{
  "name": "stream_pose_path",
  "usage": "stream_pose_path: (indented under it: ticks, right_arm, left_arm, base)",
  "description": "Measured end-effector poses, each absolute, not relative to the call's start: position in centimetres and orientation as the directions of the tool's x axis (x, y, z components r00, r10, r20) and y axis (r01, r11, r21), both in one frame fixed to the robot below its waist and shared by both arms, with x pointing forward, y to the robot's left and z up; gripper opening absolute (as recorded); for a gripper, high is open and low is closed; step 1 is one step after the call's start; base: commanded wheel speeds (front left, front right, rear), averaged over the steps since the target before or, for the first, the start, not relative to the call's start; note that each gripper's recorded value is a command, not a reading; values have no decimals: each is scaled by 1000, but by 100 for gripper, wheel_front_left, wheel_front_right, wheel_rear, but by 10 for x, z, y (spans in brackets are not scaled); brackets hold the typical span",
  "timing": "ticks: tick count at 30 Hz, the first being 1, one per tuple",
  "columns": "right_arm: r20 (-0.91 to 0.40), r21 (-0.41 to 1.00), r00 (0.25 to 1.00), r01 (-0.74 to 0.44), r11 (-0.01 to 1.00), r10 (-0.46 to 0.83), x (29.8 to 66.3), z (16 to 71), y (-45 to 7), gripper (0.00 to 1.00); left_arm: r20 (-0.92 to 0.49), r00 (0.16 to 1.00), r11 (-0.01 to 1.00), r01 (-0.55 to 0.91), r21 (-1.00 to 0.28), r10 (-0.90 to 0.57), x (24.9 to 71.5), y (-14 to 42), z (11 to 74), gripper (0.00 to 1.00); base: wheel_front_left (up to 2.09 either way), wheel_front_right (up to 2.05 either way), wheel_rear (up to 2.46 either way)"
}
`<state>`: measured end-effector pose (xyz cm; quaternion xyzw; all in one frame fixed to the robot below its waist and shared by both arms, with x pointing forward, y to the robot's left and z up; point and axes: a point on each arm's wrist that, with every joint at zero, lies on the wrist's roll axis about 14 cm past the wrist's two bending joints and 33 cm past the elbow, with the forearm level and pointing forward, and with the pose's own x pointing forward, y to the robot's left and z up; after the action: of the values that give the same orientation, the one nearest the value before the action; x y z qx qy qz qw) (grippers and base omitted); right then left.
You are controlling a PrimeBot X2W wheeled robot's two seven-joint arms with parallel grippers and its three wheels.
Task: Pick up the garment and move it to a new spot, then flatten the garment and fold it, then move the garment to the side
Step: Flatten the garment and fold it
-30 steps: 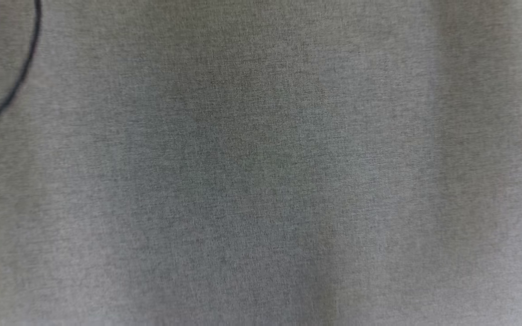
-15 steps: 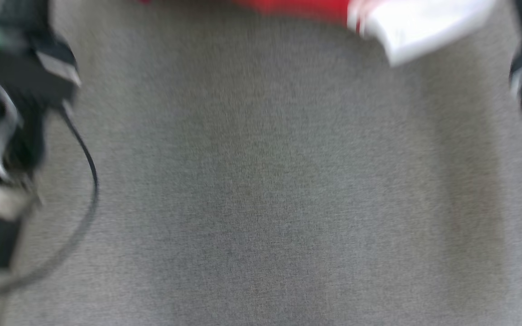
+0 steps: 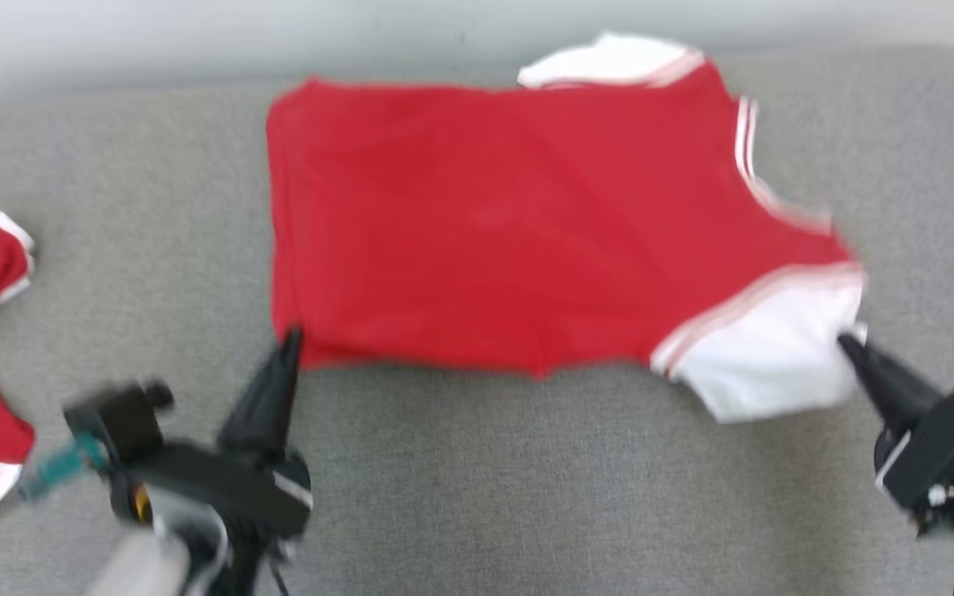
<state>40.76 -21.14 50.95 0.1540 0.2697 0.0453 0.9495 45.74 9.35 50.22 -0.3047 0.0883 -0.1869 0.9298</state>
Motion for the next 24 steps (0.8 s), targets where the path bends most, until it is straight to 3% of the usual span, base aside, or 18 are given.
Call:
stream_pose_path:
  ticks: [13, 24]
  right_arm:
    - [-600, 304, 790, 83, 949, 123, 351, 477, -220, 0]
    - [-730, 290, 671, 134, 948, 128, 299, 448, -226, 0]
  left_arm:
    - [-210, 919, 771, 137, -622, -332, 376, 101, 457, 0]
    - [-346, 886, 816, 59, -576, -308, 328, 116, 431, 0]
  base:
    - [0, 0, 0]
    - [0, 0, 0]
